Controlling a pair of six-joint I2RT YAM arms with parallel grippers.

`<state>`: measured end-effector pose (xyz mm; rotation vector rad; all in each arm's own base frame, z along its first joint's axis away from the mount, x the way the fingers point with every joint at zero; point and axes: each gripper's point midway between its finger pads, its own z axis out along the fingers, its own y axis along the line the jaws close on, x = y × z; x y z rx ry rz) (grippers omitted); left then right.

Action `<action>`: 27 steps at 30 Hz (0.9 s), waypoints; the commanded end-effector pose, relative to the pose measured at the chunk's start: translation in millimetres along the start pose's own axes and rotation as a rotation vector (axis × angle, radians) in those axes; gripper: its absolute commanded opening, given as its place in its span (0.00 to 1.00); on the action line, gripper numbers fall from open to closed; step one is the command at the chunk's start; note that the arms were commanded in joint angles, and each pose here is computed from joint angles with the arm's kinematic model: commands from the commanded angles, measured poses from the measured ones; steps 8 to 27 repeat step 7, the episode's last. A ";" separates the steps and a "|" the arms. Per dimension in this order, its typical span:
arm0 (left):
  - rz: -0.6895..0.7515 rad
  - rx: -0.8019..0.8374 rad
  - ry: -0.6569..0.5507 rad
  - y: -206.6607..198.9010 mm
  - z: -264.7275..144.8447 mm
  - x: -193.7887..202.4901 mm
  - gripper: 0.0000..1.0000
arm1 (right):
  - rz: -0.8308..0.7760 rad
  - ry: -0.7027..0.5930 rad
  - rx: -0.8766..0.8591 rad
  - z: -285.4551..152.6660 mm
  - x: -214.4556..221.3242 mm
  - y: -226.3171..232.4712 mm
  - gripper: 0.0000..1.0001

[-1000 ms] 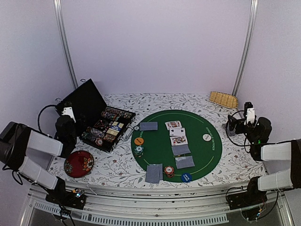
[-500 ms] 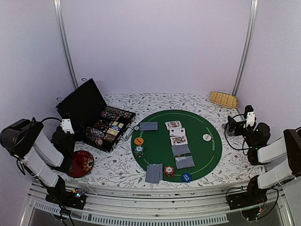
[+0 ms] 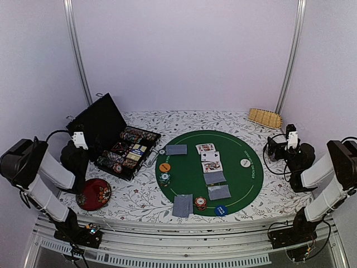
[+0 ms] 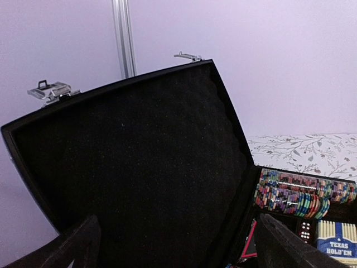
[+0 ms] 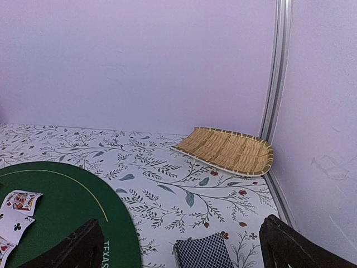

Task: Distribute texas hold em gaming equipment
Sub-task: Reset both arms

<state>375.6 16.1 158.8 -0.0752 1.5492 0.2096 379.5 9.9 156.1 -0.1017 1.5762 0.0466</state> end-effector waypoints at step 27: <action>-0.012 -0.011 0.010 4.5 2.0 0.8 0.98 | 0.017 0.000 0.030 2.5 -0.5 -5.0 0.99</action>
